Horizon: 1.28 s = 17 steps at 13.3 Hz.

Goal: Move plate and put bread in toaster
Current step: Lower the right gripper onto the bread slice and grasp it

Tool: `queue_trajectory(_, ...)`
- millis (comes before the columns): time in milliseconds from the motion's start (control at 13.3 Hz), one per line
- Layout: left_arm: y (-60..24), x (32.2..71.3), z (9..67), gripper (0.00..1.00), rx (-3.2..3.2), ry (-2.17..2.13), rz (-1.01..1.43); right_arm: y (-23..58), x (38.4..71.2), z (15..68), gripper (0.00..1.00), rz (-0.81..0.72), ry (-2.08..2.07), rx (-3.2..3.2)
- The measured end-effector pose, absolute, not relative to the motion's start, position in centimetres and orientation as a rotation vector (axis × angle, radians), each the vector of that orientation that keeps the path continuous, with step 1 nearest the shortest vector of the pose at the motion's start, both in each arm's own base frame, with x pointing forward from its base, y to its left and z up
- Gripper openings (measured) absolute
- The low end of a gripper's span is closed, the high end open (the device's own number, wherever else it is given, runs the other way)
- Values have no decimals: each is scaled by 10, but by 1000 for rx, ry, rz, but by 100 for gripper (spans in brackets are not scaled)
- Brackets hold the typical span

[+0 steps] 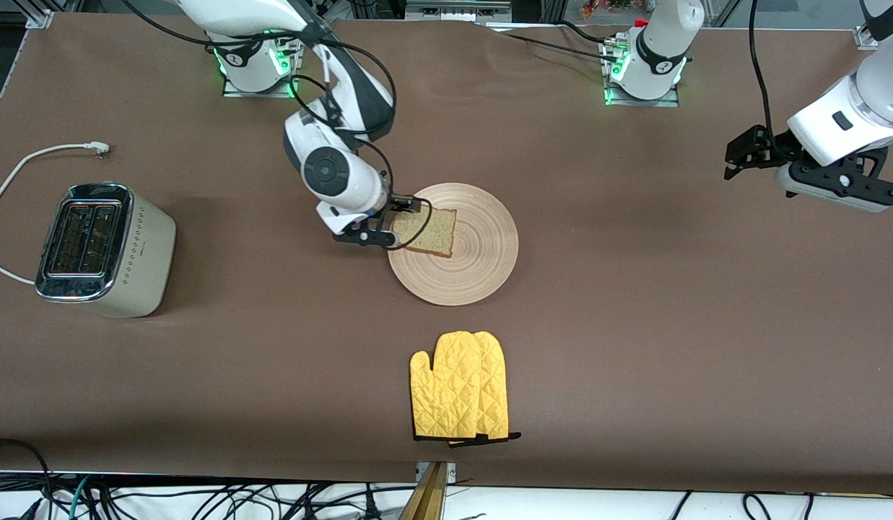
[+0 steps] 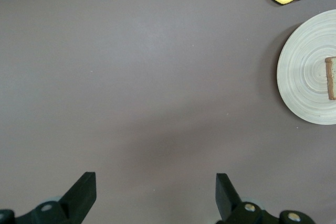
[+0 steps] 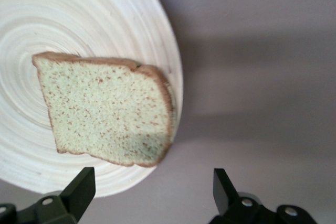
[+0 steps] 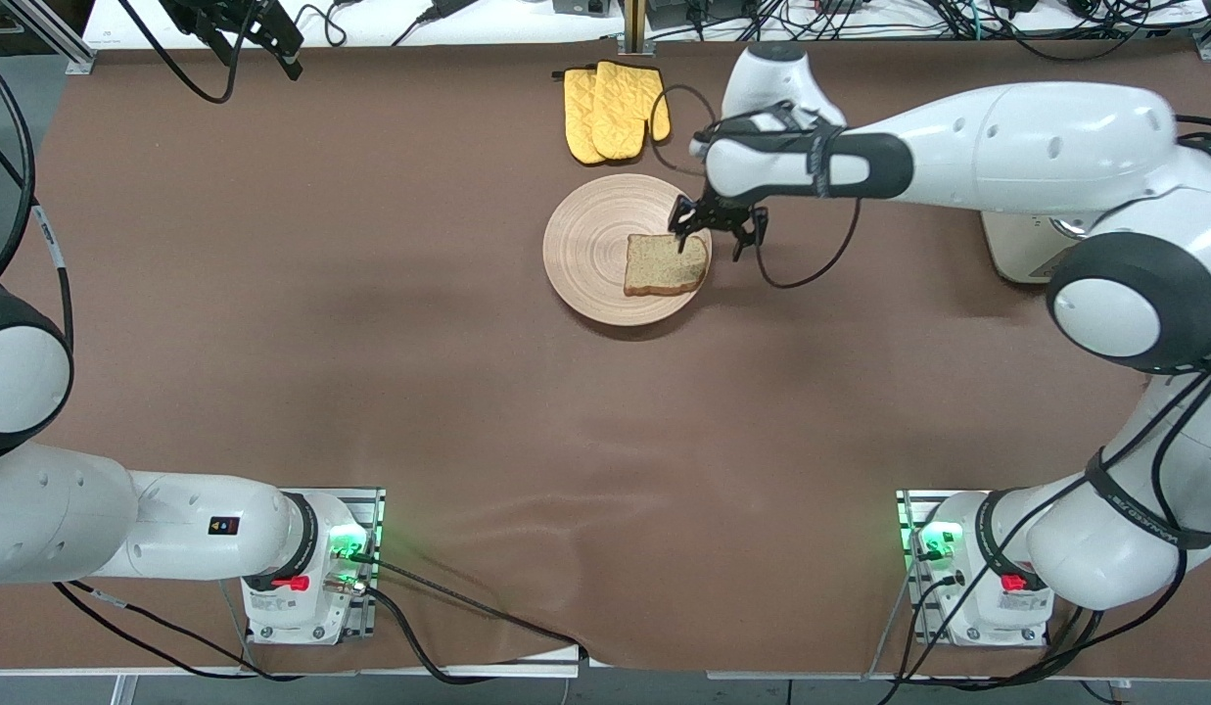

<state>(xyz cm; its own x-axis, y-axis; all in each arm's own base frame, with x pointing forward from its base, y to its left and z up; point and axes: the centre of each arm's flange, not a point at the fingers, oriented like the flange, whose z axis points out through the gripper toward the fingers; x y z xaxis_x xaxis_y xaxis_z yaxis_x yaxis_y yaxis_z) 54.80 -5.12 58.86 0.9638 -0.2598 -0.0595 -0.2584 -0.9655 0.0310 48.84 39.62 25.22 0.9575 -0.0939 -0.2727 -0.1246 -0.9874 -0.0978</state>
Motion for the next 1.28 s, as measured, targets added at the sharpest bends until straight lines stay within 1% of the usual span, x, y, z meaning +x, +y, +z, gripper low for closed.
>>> queue_trajectory(150, -53, 548, 589, 100, 3097, -388, -100, 400, 487, 237, 99, 414, 182, -2997)
queue_trajectory(375, -61, 547, 593, 100, 3106, -355, -87, 392, 495, 238, 99, 403, 205, -2996)
queue_trajectory(526, -62, 547, 594, 100, 3106, -353, -87, 387, 499, 236, 96, 402, 220, -2999)
queue_trajectory(676, -62, 547, 594, 100, 3106, -351, -88, 382, 501, 233, 96, 403, 219, -3003)
queue_trajectory(751, -62, 547, 594, 100, 3106, -351, -91, 381, 502, 232, 88, 402, 211, -3004)
queue_trajectory(826, -62, 546, 593, 100, 3106, -350, -98, 380, 503, 231, 83, 404, 208, -3005)
queue_trajectory(901, -62, 546, 593, 100, 3106, -348, -104, 380, 502, 229, 83, 408, 205, -3006)
queue_trajectory(976, -62, 546, 593, 100, 3106, -347, -109, 380, 502, 226, 77, 414, 205, -3008)
queue_trajectory(1051, -63, 545, 593, 100, 3106, -345, -111, 379, 502, 224, 77, 420, 205, -3009)
queue_trajectory(1126, -63, 545, 593, 100, 3106, -344, -113, 379, 501, 222, 70, 423, 205, -3010)
queue_trajectory(1201, -63, 545, 593, 100, 3107, -344, -115, 379, 501, 221, 70, 424, 205, -3010)
queue_trajectory(1276, -63, 545, 593, 100, 3107, -343, -115, 379, 501, 221, 66, 425, 205, -3010)
